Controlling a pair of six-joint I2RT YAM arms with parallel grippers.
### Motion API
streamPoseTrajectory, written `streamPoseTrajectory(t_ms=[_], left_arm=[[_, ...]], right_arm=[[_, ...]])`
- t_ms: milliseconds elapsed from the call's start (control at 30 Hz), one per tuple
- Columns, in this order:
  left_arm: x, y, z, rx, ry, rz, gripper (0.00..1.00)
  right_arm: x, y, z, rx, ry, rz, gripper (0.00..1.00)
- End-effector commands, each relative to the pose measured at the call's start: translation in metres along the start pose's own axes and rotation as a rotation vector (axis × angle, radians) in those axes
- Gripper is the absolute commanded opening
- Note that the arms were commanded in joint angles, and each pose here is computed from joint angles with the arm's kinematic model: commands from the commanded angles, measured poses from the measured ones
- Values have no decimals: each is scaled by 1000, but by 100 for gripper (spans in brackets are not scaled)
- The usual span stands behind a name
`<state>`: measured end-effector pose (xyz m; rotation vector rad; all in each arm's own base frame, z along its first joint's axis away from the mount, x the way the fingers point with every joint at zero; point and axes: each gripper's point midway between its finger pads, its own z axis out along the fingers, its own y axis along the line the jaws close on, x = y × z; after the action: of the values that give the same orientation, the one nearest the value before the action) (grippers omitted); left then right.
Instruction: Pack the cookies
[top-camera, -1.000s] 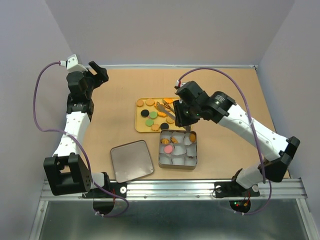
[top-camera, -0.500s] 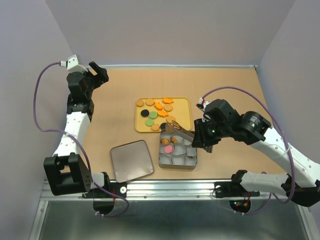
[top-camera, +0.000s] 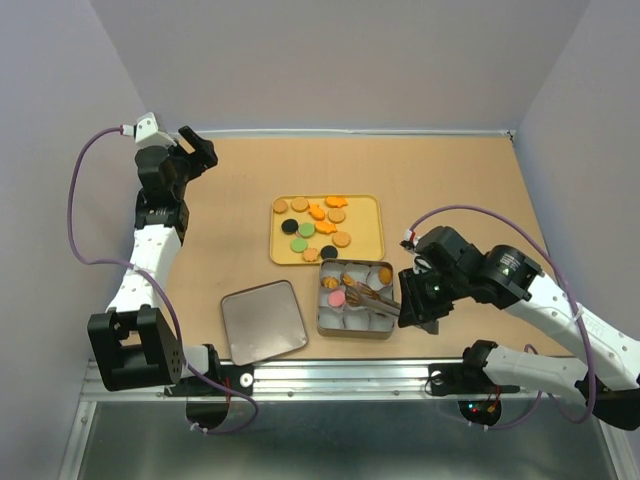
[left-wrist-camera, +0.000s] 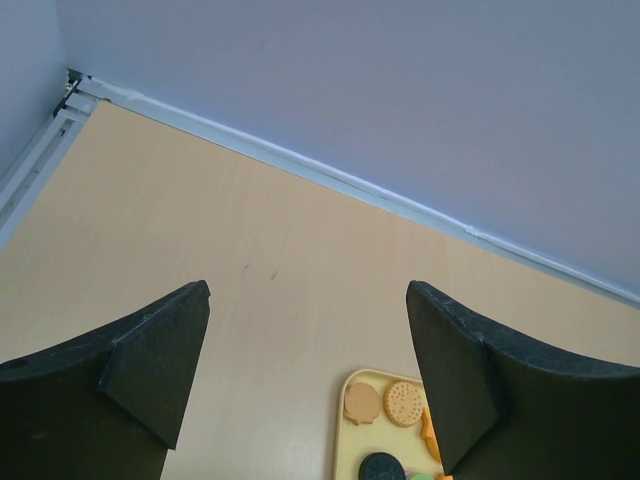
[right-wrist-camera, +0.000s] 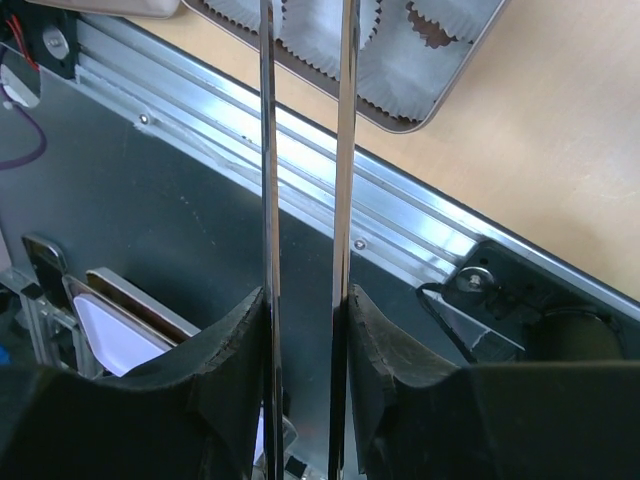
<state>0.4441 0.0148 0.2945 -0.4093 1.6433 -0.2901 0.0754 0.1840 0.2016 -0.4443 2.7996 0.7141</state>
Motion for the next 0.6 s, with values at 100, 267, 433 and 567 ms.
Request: streamPoseTrajectory(t_ms=[100, 267, 433, 567], left_arm=[[-20, -6, -6, 25, -66, 16, 91], [-20, -6, -7, 22, -67, 18, 91], [-19, -7, -6, 27, -63, 16, 91], [-18, -7, -6, 30, -62, 15, 91]], right_arm=[[2, -7, 9, 17, -4, -21, 36], [-4, -11, 16, 44, -20, -25, 36], [-12, -11, 16, 59, -44, -18, 37], [-18, -8, 16, 54, -68, -14, 37]])
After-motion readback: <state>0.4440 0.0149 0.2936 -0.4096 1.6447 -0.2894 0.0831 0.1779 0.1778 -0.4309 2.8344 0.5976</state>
